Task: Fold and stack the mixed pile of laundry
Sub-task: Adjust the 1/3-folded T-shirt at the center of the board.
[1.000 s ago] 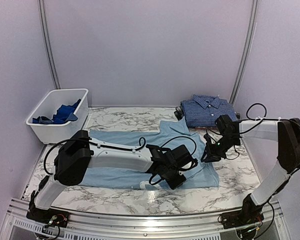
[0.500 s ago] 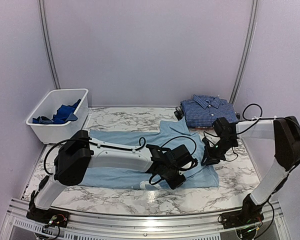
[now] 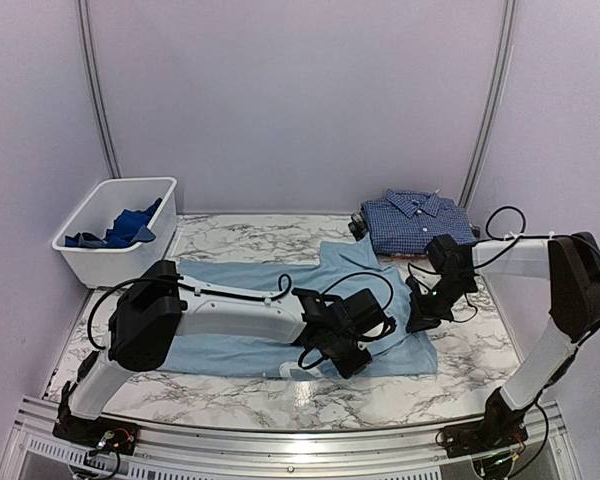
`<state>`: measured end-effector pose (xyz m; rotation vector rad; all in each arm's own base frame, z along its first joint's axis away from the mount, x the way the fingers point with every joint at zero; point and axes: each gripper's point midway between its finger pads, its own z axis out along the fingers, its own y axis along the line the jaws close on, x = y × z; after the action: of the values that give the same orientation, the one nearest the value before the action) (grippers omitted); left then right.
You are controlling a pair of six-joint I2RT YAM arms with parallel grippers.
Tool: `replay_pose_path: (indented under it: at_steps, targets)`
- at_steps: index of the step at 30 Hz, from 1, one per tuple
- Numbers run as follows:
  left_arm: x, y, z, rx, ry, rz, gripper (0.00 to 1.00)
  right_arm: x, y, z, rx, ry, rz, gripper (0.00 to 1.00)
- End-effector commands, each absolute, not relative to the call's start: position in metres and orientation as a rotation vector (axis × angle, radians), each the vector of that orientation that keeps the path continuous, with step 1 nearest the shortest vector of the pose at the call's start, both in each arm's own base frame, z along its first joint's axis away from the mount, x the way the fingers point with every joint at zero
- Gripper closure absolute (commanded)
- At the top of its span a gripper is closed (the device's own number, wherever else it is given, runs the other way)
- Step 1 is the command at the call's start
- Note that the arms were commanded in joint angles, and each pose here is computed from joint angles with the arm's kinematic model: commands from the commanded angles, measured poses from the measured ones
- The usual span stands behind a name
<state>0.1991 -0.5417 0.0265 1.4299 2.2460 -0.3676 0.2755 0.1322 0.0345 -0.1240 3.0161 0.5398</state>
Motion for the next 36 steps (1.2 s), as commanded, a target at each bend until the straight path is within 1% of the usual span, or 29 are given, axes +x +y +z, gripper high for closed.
replay_pose_path:
  at_steps: [1,4,9,12,15,19,26,31,36]
  targets:
    - [0.2,-0.545,0.038,1.434,2.228,-0.352,0.75,0.284,0.136,0.053,-0.164,2.973,0.53,0.97]
    - [0.201,-0.548,0.047,1.42,2.213,-0.36,0.76,0.286,0.137,0.056,-0.168,2.965,0.539,1.0]
    - [0.206,-0.55,0.054,1.402,2.198,-0.356,0.82,0.288,0.138,0.059,-0.173,2.96,0.54,1.0]
    - [0.208,-0.55,0.055,1.397,2.197,-0.35,0.92,0.29,0.138,0.061,-0.175,2.954,0.542,1.0]
    - [0.208,-0.55,0.061,1.393,2.188,-0.357,1.0,0.294,0.14,0.067,-0.176,2.939,0.551,1.0]
    - [0.218,-0.546,0.075,1.346,2.18,-0.346,1.0,0.304,0.147,0.082,-0.175,2.898,0.598,1.0]
    - [0.263,-0.528,0.108,1.178,2.216,-0.389,1.0,0.326,0.161,0.1,-0.146,2.836,0.689,1.0]
    - [0.292,-0.505,0.108,1.139,2.229,-0.327,1.0,0.345,0.17,0.104,-0.113,2.81,0.737,1.0]
    - [0.311,-0.484,0.101,1.114,2.244,-0.245,1.0,0.362,0.179,0.105,-0.08,2.788,0.791,1.0]
